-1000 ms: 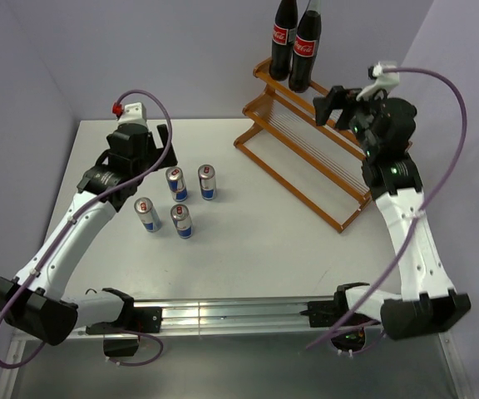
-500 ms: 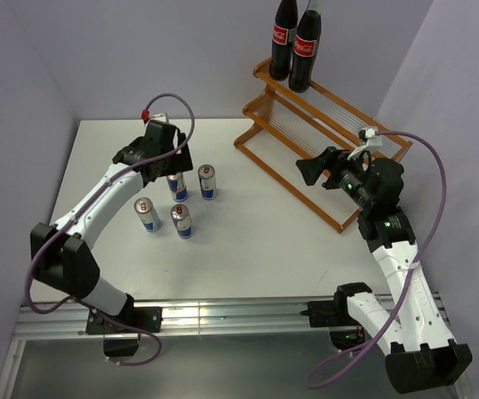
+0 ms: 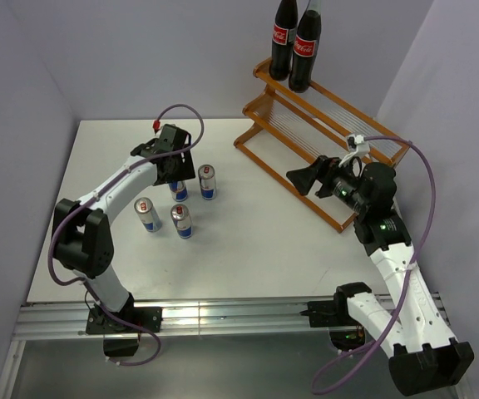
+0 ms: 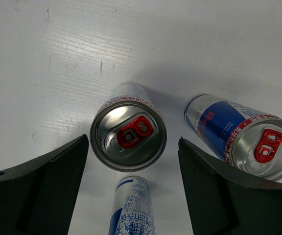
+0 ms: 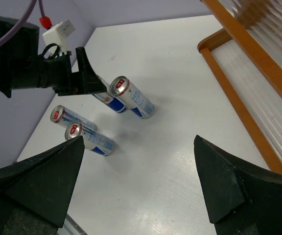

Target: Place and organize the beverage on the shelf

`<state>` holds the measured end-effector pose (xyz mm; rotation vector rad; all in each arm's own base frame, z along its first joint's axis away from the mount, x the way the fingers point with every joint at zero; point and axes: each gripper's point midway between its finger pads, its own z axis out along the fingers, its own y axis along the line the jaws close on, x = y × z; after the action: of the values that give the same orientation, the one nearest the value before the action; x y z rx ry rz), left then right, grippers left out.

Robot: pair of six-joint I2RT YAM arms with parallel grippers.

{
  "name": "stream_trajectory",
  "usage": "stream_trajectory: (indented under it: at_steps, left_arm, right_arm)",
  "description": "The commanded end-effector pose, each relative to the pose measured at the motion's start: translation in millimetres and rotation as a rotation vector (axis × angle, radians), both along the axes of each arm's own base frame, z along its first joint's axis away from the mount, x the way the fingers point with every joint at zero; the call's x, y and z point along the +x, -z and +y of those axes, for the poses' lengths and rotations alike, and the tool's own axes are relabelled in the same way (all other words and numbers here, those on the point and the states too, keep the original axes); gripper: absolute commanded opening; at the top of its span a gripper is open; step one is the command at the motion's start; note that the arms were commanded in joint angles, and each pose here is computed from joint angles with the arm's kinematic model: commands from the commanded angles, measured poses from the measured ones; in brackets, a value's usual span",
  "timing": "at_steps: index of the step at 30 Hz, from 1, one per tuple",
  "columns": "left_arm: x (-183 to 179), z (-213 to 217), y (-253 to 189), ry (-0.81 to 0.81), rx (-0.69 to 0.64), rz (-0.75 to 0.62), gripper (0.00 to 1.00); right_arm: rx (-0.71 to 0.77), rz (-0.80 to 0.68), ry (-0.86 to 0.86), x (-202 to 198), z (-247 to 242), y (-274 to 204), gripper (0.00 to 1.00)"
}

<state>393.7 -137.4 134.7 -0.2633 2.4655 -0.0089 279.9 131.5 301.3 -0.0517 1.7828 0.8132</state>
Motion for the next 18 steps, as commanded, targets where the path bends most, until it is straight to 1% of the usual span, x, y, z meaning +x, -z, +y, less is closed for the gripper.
stream_trajectory:
  at_steps: [1,3,6,11,12,13,15,16,18]
  left_arm:
    - [9,-1,-17,-0.03,-0.011,-0.052,0.79]
    - [10,1,-15,-0.033,-0.002,-0.045,0.79]
    - [11,4,-11,-0.044,0.012,-0.034,0.75]
    - [14,2,-13,-0.04,-0.001,-0.044,0.67]
    - [14,3,-12,-0.045,0.003,-0.041,0.64]
    - [15,3,-13,-0.045,0.003,-0.043,0.57]
    - [15,2,-17,-0.034,-0.005,-0.05,0.5]
    - [15,2,-19,-0.036,-0.004,-0.054,0.39]
    - [15,3,-28,-0.035,-0.008,-0.068,0.27]
  right_arm:
    - [-0.007,-0.046,-0.042,-6,10,-9,1.0]
    - [-0.009,-0.044,-0.05,-6,13,-8,1.0]
    - [-0.012,-0.045,-0.056,-7,16,-8,1.0]
    - [-0.013,-0.041,-0.072,-8,22,-6,1.0]
    - [-0.015,-0.041,-0.078,-8,24,-5,1.0]
    - [-0.017,-0.044,-0.083,-8,25,-6,1.0]
    - [-0.026,-0.05,-0.091,-9,29,-4,1.0]
    - [-0.034,-0.048,-0.095,-8,30,-2,1.0]
    - [-0.053,-0.051,-0.112,-9,36,0,1.0]
